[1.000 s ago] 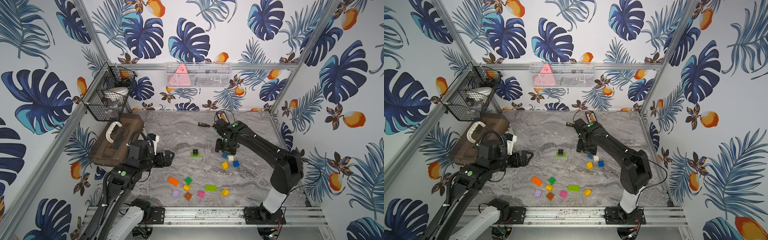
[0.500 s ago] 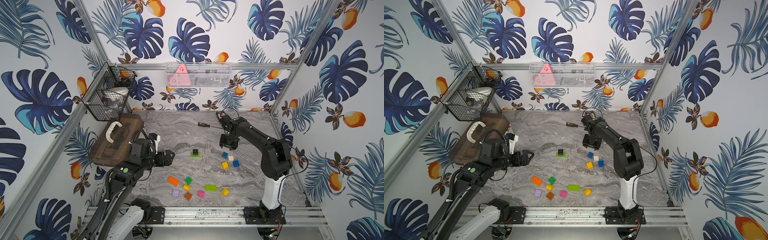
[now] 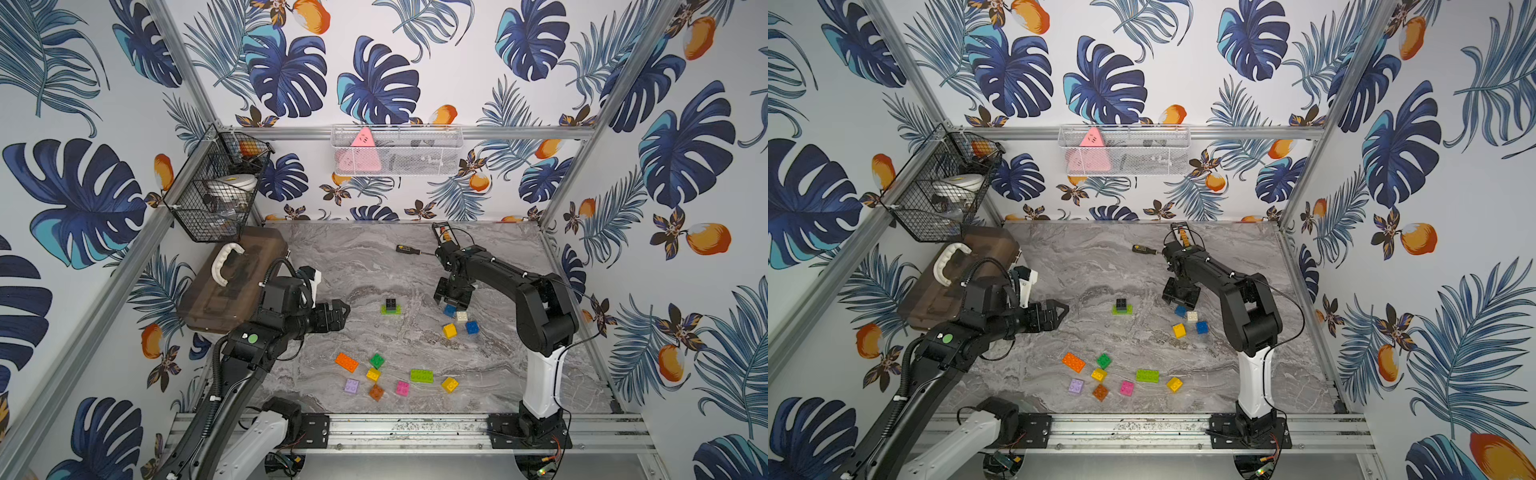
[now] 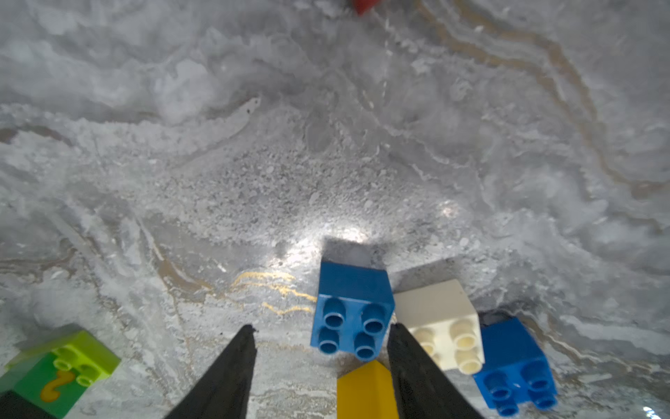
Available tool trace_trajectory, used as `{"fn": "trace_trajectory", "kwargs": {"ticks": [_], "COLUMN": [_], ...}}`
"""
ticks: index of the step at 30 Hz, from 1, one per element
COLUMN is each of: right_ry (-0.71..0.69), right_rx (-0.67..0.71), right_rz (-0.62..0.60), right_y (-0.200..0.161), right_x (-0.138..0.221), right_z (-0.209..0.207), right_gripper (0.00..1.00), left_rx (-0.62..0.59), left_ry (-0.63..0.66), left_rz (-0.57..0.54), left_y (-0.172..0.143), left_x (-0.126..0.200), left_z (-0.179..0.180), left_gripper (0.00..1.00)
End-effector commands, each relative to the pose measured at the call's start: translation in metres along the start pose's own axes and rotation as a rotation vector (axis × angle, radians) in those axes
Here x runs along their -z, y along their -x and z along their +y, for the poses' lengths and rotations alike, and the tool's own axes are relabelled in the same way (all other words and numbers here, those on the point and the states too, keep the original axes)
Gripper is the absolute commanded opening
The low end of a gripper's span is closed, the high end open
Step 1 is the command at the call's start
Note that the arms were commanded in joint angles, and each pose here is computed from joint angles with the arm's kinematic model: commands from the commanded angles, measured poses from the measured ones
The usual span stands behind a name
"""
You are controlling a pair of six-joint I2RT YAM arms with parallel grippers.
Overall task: Assemble the number 1 with lego
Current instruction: Pick up the lego brick from the center of the board.
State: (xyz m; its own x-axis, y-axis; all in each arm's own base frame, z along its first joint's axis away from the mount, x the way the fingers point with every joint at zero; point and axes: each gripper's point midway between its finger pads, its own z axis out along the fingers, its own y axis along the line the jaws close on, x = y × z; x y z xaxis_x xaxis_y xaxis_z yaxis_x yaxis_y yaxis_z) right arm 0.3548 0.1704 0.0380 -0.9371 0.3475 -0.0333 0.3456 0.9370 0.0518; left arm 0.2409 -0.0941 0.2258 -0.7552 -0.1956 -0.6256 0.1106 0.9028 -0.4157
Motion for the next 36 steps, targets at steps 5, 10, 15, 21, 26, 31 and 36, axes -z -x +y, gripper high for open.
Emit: {"fn": "trace_trajectory", "kwargs": {"ticks": [5, 10, 15, 21, 26, 31, 36], "right_ry": [-0.007, -0.022, -0.043, -0.086, -0.115, -0.124, -0.117], "right_rx": [-0.023, -0.010, 0.007, 0.039, 0.059, 0.066, 0.067], "right_rz": [0.000, -0.004, -0.028, -0.040, -0.045, -0.039, -0.049], "right_y": [0.002, 0.004, 0.006, 0.006, 0.004, 0.002, 0.001], "right_x": [-0.016, -0.017, -0.010, -0.006, -0.007, -0.008, -0.004], "right_z": [0.001, 0.000, 0.000, -0.002, -0.004, -0.004, -0.002], "right_gripper": [0.59, 0.55, 0.50, 0.49, 0.49, 0.46, 0.42], "left_rx": [-0.005, -0.005, -0.002, -0.001, -0.002, -0.003, -0.003], "left_ry": [-0.011, -0.008, -0.007, -0.007, -0.007, -0.008, -0.007], "left_rz": [-0.013, -0.017, -0.019, -0.022, -0.024, -0.029, -0.029], "left_y": [0.004, 0.005, 0.005, 0.006, 0.005, 0.006, 0.006], "left_x": [0.001, 0.001, 0.002, 0.002, 0.003, 0.004, 0.004], "left_z": [-0.003, -0.002, -0.001, -0.001, -0.001, -0.001, -0.001], "left_gripper": [0.97, 0.97, 0.97, 0.97, 0.97, 0.97, 0.97]}}
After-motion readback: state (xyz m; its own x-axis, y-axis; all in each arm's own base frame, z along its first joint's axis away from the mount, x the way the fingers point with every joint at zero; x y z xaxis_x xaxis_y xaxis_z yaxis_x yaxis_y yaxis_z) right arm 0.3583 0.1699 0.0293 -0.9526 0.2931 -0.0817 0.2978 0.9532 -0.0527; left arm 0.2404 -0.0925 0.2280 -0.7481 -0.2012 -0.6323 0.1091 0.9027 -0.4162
